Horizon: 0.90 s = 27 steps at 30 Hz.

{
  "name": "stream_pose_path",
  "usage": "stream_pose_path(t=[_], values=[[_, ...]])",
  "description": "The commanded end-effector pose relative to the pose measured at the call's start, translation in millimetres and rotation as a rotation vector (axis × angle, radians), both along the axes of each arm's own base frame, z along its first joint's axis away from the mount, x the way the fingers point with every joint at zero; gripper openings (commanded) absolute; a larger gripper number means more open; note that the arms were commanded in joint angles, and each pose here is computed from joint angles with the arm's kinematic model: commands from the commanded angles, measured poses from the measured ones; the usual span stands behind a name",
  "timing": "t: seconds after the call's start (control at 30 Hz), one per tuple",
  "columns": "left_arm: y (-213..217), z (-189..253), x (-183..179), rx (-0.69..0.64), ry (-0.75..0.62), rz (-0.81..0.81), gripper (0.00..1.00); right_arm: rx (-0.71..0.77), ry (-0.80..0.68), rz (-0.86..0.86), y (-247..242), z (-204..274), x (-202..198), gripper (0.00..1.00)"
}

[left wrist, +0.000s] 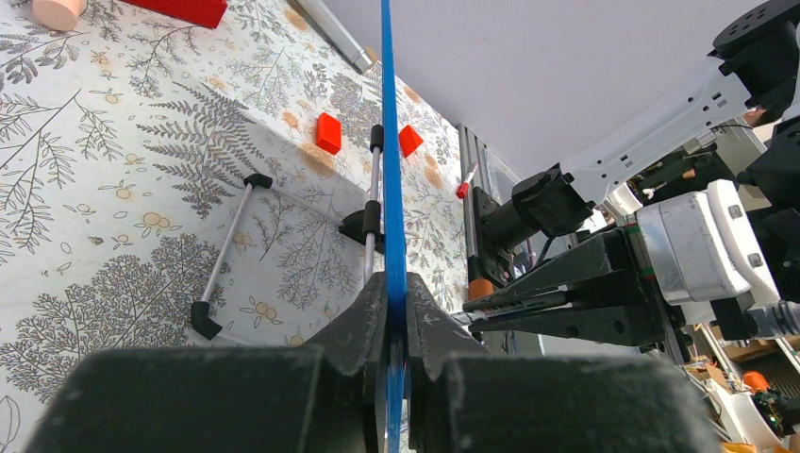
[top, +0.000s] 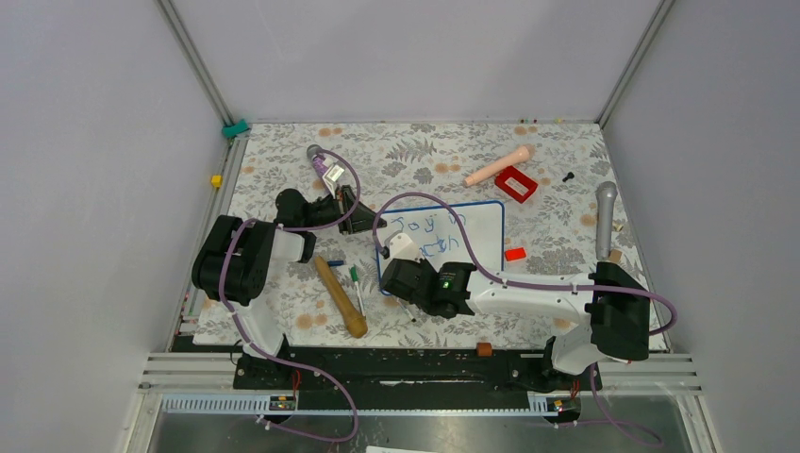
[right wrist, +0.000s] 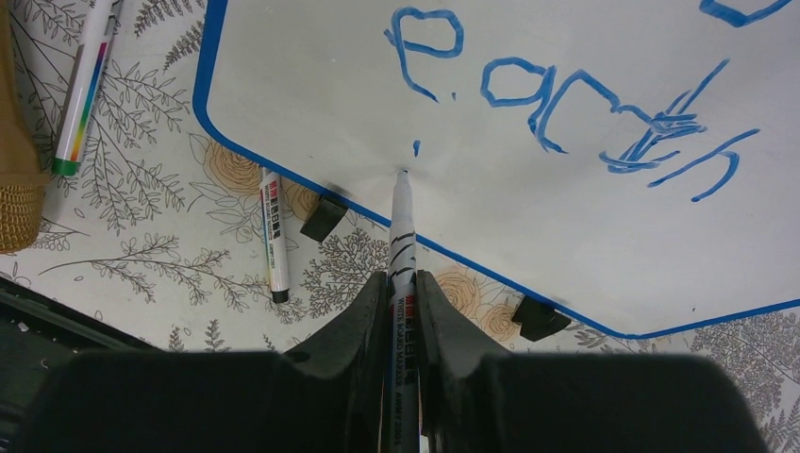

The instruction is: Write a sentence on the whiteboard

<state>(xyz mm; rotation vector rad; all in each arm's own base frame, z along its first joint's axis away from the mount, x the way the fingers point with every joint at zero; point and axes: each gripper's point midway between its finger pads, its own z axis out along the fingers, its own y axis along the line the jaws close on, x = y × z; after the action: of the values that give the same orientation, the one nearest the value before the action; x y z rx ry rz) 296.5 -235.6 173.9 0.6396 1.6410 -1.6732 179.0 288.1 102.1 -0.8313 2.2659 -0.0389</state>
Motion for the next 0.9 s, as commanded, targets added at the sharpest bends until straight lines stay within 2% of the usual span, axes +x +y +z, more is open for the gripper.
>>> stream_pose_path(t=[0.0, 0.37, 0.87], values=[[-1, 16, 0, -0.018, -0.101, -0.018, 0.00, 0.008, 0.013, -0.012, 0, 2, 0, 0.00], [-1, 16, 0, -0.018, -0.102, -0.018, 0.00, 0.031, -0.051, -0.010, 5, 25, 11, 0.00], [-1, 16, 0, -0.018, -0.101, -0.018, 0.00, 0.049, -0.047, -0.017, 8, 22, 21, 0.00]])
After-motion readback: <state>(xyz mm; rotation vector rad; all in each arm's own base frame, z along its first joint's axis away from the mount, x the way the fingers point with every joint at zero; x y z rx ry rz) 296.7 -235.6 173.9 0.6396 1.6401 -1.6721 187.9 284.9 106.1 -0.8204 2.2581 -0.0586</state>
